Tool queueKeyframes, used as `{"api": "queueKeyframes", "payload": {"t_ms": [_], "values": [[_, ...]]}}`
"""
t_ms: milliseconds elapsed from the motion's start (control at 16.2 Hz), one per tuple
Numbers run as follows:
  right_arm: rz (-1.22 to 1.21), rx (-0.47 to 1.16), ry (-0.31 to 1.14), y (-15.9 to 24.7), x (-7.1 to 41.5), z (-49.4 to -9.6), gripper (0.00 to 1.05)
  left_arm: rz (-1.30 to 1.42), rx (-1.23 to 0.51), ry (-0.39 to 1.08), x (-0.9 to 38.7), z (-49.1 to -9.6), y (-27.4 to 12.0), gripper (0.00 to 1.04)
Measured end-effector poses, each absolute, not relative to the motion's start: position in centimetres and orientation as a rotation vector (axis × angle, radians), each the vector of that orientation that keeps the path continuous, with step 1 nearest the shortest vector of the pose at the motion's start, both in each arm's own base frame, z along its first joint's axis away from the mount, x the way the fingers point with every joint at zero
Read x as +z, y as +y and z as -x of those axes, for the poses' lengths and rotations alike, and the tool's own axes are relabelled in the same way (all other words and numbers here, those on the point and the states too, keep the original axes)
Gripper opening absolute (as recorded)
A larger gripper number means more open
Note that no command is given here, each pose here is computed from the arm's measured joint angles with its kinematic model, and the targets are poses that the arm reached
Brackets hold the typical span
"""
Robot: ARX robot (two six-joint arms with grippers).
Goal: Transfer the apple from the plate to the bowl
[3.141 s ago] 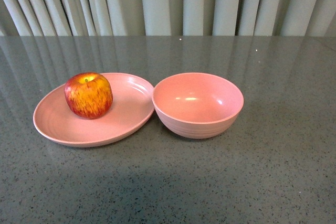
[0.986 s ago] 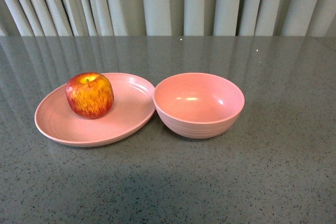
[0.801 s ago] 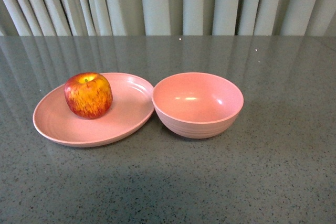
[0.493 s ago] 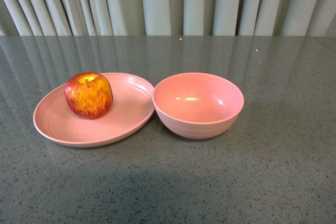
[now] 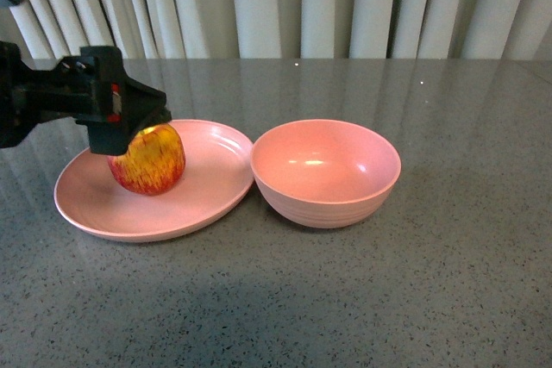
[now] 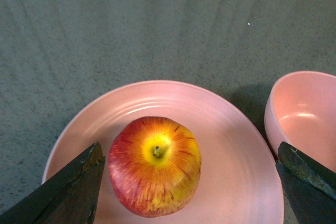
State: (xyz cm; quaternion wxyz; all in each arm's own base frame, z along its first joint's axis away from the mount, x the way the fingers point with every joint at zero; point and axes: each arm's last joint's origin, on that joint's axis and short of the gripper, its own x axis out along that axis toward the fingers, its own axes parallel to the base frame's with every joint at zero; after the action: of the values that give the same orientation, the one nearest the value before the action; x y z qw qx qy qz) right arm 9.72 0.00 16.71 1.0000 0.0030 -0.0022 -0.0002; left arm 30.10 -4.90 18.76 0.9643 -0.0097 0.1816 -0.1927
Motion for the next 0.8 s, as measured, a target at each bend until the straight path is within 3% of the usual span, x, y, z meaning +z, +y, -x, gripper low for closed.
{"api": "queueKeyframes", "payload": {"t_ms": [370,801], "values": [[-0.006,0.0,-0.004,0.0,16.7,-9.7,0.98,0.024,-0.381,0.429,17.5,-33.1,-5.6,0.98],[-0.006,0.0,-0.004,0.0,16.7,-9.7,0.98,0.024,-0.317,0.539,16.1,-33.8,-5.5,0.98]]}}
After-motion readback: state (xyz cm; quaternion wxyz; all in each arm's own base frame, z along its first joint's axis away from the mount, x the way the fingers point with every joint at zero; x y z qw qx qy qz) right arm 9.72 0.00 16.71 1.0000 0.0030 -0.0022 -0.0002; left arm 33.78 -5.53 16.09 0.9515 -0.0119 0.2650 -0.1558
